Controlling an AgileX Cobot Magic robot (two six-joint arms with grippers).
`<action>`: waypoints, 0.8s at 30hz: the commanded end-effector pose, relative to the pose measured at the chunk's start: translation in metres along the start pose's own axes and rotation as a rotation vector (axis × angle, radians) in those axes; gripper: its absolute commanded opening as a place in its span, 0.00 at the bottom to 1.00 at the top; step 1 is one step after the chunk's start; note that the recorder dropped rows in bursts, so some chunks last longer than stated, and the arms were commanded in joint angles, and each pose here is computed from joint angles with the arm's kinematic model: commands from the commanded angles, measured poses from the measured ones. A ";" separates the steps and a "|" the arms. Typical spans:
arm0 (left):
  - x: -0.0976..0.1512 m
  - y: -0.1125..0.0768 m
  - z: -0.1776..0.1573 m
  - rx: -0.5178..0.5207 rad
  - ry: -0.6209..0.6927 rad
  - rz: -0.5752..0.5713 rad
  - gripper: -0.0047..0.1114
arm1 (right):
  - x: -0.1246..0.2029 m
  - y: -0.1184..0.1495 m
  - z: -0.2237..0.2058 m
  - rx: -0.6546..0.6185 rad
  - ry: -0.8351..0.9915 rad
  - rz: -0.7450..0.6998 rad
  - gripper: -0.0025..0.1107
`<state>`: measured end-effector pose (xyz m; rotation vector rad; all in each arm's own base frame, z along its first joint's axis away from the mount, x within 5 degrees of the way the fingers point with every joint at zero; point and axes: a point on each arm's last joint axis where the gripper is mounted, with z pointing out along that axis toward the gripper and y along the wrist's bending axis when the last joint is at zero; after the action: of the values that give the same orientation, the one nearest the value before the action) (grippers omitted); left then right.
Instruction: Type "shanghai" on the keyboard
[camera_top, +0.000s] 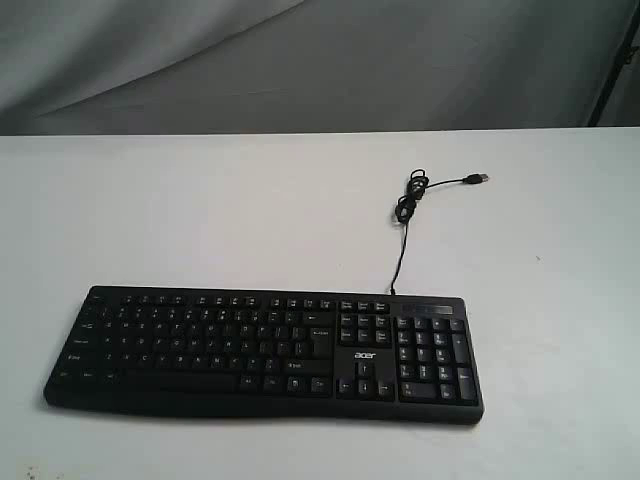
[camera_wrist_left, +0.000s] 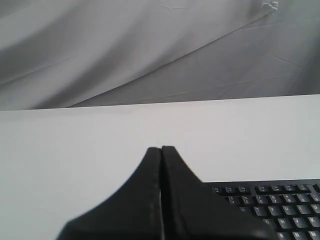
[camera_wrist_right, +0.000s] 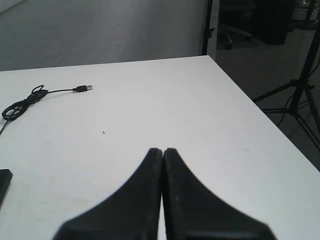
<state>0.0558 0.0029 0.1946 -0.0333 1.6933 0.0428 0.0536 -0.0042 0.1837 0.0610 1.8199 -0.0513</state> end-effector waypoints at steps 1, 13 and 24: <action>-0.001 0.000 0.000 0.008 -0.012 -0.006 0.04 | 0.001 0.000 0.000 0.004 0.000 -0.003 0.02; -0.001 0.000 0.000 0.008 -0.012 -0.006 0.04 | 0.001 0.000 0.000 0.004 0.000 -0.001 0.02; -0.001 0.000 0.000 0.008 -0.012 -0.006 0.04 | -0.010 -0.001 0.000 0.017 -0.116 -0.088 0.02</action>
<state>0.0558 0.0029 0.1946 -0.0333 1.6933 0.0428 0.0538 -0.0045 0.1848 0.0449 1.8086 -0.0695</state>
